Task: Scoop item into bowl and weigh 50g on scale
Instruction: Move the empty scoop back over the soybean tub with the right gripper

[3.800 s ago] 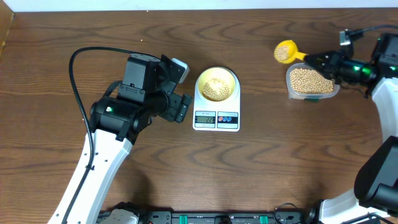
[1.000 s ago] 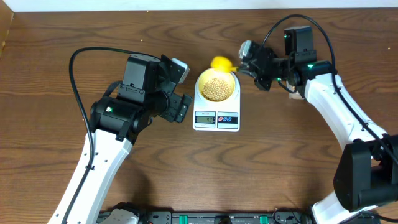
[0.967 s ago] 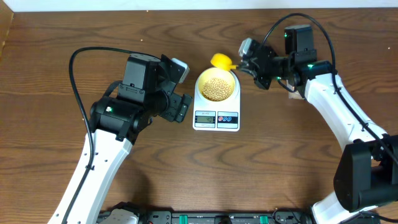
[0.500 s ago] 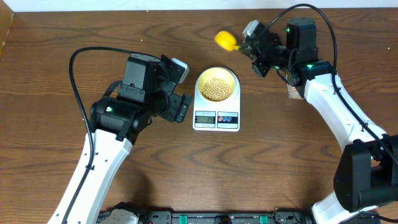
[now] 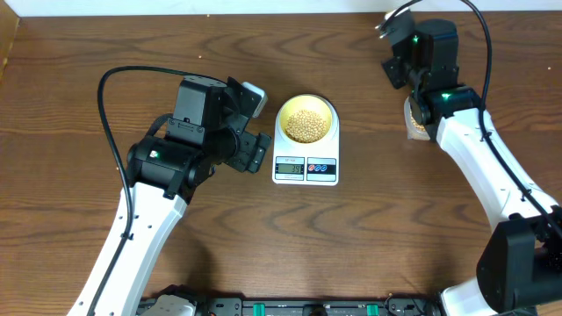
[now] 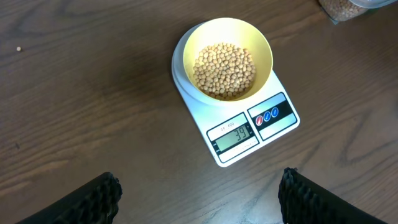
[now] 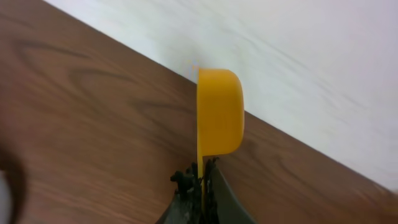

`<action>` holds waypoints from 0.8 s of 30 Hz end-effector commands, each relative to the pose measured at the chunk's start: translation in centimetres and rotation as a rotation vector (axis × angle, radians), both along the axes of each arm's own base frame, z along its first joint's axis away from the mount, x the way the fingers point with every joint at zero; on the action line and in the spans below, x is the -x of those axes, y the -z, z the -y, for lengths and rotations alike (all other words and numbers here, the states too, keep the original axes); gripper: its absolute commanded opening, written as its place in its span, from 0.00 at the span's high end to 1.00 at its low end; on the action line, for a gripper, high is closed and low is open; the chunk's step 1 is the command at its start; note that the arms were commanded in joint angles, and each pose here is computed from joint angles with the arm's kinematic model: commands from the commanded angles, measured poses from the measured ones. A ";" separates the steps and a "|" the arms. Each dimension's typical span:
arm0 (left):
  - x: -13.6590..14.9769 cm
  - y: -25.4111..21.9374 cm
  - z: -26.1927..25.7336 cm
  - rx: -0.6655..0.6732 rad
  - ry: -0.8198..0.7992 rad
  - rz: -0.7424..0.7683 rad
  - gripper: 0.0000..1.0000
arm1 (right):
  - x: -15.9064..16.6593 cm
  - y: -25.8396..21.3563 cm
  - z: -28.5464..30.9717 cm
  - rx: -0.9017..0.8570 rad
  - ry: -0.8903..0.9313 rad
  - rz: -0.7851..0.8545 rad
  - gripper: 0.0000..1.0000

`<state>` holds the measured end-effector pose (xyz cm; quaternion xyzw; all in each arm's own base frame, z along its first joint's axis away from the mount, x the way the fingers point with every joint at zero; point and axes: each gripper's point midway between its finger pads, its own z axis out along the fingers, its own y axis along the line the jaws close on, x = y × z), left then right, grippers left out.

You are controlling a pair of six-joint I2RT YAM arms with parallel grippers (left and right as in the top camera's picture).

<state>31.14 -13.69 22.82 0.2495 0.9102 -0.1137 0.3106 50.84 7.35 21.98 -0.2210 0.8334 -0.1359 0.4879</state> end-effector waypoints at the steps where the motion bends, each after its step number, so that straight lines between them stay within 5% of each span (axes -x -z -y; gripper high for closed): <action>1: 0.1 0.1 0.1 0.000 0.014 -0.004 0.17 | 0.8 -1.7 3.8 0.110 0.176 0.031 0.99; 7: 0.1 0.1 0.1 0.001 0.014 -0.004 0.17 | 2.5 -0.1 6.5 0.235 0.265 -0.072 0.99; 24: 0.1 0.1 0.1 0.001 0.014 -0.004 0.17 | 6.3 4.1 7.3 0.121 0.387 -0.263 0.99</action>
